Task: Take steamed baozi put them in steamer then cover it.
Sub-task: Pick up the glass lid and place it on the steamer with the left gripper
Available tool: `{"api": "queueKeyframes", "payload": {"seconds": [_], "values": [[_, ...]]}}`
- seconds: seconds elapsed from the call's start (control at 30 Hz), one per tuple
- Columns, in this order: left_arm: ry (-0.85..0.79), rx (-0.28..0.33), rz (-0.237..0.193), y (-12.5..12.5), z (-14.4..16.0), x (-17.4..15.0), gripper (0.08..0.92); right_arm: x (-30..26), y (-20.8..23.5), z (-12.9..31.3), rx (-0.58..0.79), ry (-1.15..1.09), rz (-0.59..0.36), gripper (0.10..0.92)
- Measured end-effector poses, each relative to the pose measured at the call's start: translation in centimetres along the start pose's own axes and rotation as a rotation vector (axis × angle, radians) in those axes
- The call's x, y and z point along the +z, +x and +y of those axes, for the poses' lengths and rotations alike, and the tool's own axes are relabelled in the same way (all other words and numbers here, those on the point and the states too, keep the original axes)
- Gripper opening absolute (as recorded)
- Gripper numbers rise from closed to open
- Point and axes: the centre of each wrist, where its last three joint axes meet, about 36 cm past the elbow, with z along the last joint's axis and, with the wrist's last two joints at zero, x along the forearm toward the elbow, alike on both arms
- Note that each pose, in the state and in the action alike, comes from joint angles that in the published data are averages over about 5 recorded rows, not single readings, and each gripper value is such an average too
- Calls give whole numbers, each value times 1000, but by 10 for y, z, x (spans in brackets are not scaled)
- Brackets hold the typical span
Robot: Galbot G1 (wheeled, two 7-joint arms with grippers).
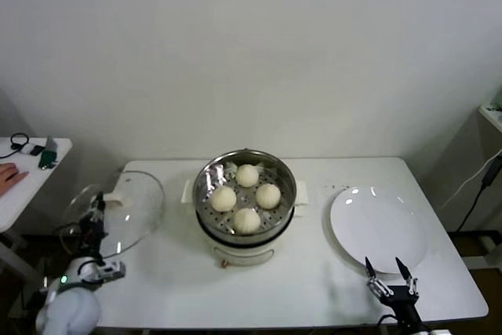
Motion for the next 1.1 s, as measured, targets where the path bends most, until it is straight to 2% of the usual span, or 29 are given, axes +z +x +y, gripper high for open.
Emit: {"api": "queueKeyframes", "payload": {"seconds": [0.23, 0.47, 0.67, 1.1], "values": [[30, -40, 10, -10, 63, -24, 135, -2, 0, 2, 0, 16, -1, 823], [81, -49, -10, -4, 99, -75, 135, -4, -4, 5, -6, 17, -17, 823], [102, -29, -47, 8, 107, -124, 135, 0, -8, 8, -11, 13, -23, 823], [131, 10, -119, 26, 97, -223, 135, 10, -15, 3, -8, 22, -17, 823]]}}
